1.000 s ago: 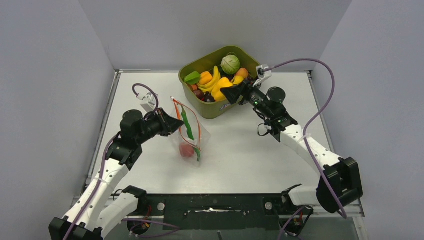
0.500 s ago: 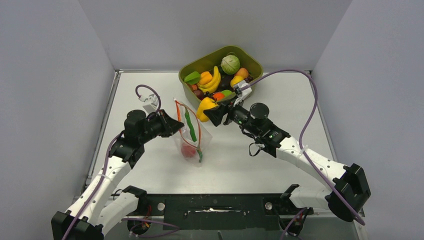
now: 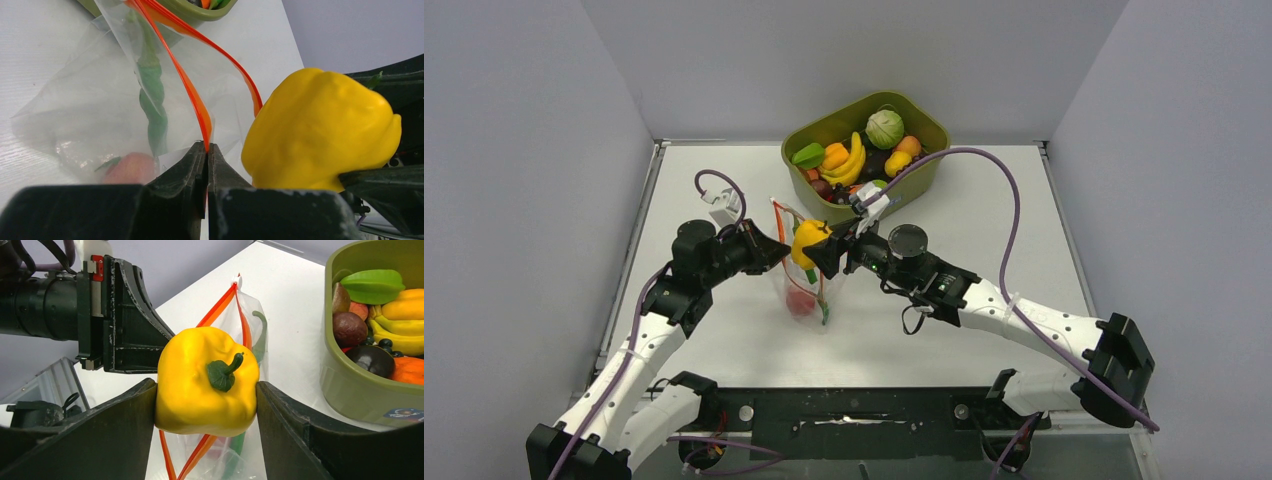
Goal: Place the food in the zip-top bag and seal the zipper
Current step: Place the fake vegetable in the zipper food storage bag.
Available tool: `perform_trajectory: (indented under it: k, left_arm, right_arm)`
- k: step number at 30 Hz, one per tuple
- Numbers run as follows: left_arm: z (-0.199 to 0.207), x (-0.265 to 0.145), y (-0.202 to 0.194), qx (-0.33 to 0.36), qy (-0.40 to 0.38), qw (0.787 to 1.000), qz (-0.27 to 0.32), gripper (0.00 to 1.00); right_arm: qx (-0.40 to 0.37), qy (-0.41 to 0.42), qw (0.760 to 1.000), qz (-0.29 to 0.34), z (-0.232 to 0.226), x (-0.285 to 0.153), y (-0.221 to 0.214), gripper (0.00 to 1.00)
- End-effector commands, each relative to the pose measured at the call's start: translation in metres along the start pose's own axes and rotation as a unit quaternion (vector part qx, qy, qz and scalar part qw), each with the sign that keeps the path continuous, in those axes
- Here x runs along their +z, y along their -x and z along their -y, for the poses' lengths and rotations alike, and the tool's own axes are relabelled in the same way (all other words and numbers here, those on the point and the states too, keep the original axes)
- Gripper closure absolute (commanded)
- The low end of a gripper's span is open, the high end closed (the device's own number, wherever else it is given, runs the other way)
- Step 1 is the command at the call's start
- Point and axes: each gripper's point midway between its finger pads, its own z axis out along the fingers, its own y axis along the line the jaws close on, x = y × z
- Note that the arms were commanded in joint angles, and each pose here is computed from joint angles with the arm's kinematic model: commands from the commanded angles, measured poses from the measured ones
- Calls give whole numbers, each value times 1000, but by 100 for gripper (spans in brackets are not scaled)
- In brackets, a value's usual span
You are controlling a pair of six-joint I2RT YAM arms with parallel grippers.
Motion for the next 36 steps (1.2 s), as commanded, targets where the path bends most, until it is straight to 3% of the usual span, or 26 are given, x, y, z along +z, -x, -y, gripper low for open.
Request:
perform_trajectory:
  k: [1,13,18,27,36]
  left_arm:
    - [14,-3,17,19,-22,999,26,100]
    - [25,-7,22,18,-38,999,26,100]
    - [45,-9,32,0,-68,997,25,100]
    - [47,-12,33,-12,-59,998,20,100]
    - [32,-7,19,-15,-39,999,0,100]
  right_arm:
    - [-23,-13,997,67,-7,-4,48,69]
    - [-75,-82,994,-6,17,15,-6,69]
    - [-79,-70,994,-15,15,17,-16,68]
    - [-74,-84,993,-35,21,33,-29,64]
    - [-54,-53,997,-25,6,34,-16,45]
